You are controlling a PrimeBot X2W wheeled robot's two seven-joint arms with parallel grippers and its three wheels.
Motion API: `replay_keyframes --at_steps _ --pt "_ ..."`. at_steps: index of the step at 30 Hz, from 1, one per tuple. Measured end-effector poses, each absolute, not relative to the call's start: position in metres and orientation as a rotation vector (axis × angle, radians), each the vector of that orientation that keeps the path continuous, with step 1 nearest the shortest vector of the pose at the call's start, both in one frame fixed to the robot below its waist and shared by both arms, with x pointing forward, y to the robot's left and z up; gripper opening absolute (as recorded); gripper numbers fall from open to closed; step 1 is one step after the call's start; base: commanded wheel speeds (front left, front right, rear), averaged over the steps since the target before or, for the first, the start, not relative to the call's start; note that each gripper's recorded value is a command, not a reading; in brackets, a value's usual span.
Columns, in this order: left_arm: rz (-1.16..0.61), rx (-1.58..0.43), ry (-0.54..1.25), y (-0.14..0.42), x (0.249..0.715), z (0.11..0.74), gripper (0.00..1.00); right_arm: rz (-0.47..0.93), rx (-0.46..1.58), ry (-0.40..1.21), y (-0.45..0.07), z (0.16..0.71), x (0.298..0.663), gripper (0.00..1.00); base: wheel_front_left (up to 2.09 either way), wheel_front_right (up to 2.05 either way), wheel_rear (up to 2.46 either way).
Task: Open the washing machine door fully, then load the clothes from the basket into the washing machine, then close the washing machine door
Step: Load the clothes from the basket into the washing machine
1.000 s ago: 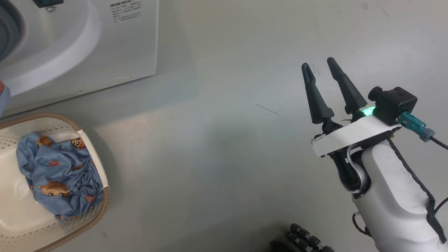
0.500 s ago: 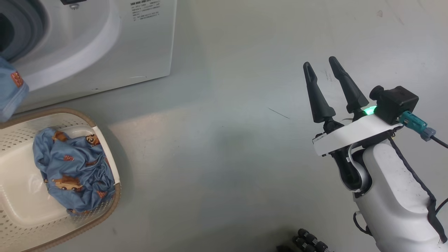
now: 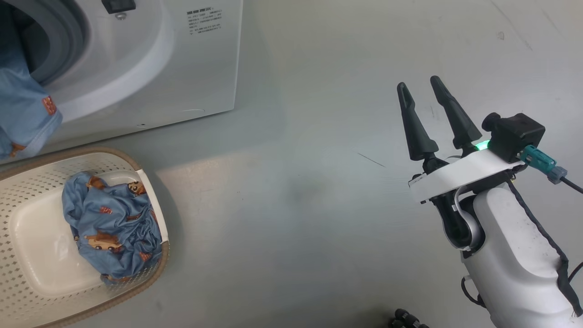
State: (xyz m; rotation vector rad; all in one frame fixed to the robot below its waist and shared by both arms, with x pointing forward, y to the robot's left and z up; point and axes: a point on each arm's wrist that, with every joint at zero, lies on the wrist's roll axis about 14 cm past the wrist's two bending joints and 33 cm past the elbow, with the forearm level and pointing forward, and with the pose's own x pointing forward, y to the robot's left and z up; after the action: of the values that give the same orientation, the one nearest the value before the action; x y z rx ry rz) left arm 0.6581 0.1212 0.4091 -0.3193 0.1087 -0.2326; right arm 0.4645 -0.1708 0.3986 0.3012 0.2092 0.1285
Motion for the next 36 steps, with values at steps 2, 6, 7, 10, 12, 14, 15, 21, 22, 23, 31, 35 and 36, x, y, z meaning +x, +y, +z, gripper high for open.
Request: replay_keyframes --at_steps 2,6,7,10,12,14,15,21,22,23,31,35,36 --pt "-0.237 -0.322 0.112 0.121 0.653 0.409 1.00 0.128 0.301 0.203 -0.172 0.401 0.465 1.00 0.00 0.00 0.00" --pt "-0.238 -0.322 0.120 0.123 0.640 0.407 1.00 0.141 0.307 0.194 -0.167 0.404 0.466 1.00 0.00 0.00 0.00" --pt "-0.238 -0.321 0.121 0.124 0.637 0.407 1.00 0.145 0.308 0.191 -0.165 0.405 0.467 1.00 0.00 0.00 0.00" --pt "-0.232 -0.322 0.116 0.129 0.629 0.409 1.00 0.157 0.311 0.184 -0.161 0.409 0.467 1.00 0.00 0.00 0.00" --pt "-0.229 -0.325 0.103 0.132 0.624 0.411 1.00 0.161 0.313 0.181 -0.160 0.410 0.468 1.00 0.00 0.00 0.00" --pt "-0.224 -0.326 0.094 0.137 0.619 0.413 1.00 0.164 0.313 0.178 -0.159 0.411 0.468 1.00 0.00 0.00 0.00" --pt "-0.221 -0.325 0.091 0.139 0.616 0.413 1.00 0.164 0.314 0.177 -0.159 0.412 0.468 1.00 0.00 0.00 0.00" --pt "-0.211 -0.335 0.091 0.147 0.595 0.410 1.00 0.159 0.312 0.165 -0.162 0.415 0.470 1.00 0.00 0.00 0.00" --pt "-0.209 -0.343 0.086 0.147 0.592 0.411 1.00 0.160 0.311 0.164 -0.162 0.415 0.471 1.00 0.00 0.00 0.00" --pt "-0.208 -0.354 0.071 0.147 0.590 0.416 1.00 0.161 0.310 0.163 -0.162 0.415 0.471 1.00 0.00 0.00 0.00" --pt "-0.195 -0.373 0.088 0.148 0.556 0.407 1.00 0.180 0.317 0.158 -0.155 0.417 0.473 1.00 0.00 0.00 0.00" --pt "-0.183 -0.396 0.125 0.146 0.537 0.396 1.00 0.186 0.318 0.157 -0.153 0.418 0.474 1.00 0.00 0.00 0.00" --pt "-0.180 -0.400 0.133 0.146 0.533 0.393 1.00 0.188 0.318 0.156 -0.152 0.418 0.474 1.00 0.00 0.00 0.00"
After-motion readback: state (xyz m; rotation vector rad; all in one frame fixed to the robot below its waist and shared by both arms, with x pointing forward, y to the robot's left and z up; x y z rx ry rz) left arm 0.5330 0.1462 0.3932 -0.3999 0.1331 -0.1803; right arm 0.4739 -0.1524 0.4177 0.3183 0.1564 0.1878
